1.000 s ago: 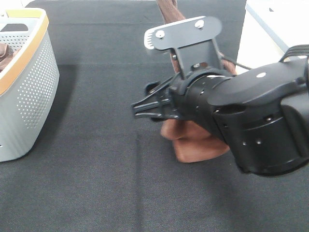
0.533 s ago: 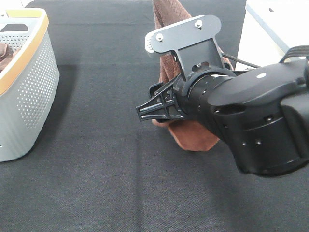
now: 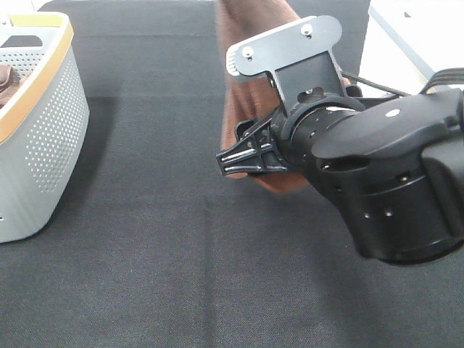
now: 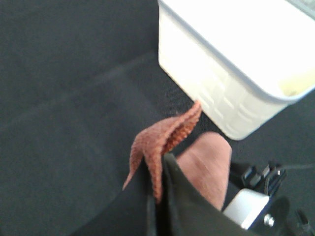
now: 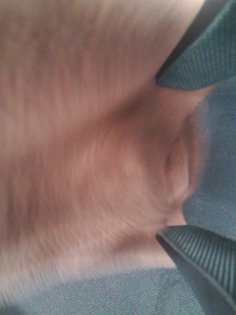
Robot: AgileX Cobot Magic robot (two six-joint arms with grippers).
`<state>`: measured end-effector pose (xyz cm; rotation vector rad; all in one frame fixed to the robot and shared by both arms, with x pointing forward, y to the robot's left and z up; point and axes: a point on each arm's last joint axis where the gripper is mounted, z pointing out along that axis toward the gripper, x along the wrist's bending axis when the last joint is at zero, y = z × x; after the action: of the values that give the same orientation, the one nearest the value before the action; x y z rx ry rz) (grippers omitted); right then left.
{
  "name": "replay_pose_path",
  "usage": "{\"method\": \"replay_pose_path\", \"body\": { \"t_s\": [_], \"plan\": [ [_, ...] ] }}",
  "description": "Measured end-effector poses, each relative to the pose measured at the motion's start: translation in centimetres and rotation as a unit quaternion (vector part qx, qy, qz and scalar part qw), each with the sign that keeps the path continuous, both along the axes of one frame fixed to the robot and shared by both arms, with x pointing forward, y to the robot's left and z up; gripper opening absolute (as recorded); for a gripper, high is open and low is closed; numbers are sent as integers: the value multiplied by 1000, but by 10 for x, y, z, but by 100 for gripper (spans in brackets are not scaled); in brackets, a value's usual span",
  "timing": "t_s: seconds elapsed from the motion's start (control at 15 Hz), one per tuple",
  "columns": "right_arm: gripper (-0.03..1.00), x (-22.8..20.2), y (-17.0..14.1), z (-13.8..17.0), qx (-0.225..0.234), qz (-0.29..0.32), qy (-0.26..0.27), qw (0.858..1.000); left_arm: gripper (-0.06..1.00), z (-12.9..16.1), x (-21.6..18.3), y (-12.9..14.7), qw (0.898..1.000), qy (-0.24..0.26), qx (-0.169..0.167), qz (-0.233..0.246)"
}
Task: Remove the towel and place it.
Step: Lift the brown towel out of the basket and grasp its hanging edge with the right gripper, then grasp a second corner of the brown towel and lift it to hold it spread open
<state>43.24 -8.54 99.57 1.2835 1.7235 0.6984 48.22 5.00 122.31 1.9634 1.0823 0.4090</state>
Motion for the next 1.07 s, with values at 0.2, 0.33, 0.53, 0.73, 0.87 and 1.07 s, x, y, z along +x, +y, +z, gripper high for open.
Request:
{"method": "replay_pose_path", "body": {
  "t_s": [0.2, 0.33, 0.53, 0.73, 0.87, 1.07],
  "plan": [
    [72, 1, 1, 1, -3, 6, -7, 1000, 0, -3, -2, 1, 1000, 20, 9, 0],
    [67, 1, 2, 2, -2, 16, -9, 1000, 0, -3, -2, 1, 1000, 18, 9, -1],
    [41, 0, 5, 1, 3, 32, -5, 999, 0, -1, -1, 0, 1000, 6, -2, -2],
    [3, 1, 6, 1, -13, 43, -5, 999, 0, 0, 0, -1, 1000, -1, -5, -2],
    [0, 0, 5, 2, -18, 46, -5, 999, 0, 1, 1, -1, 1000, -7, -2, -1],
    [0, -4, -1, 17, 3, 45, -6, 999, 0, 2, 8, 6, 999, -40, 29, 18]
  ]
}}
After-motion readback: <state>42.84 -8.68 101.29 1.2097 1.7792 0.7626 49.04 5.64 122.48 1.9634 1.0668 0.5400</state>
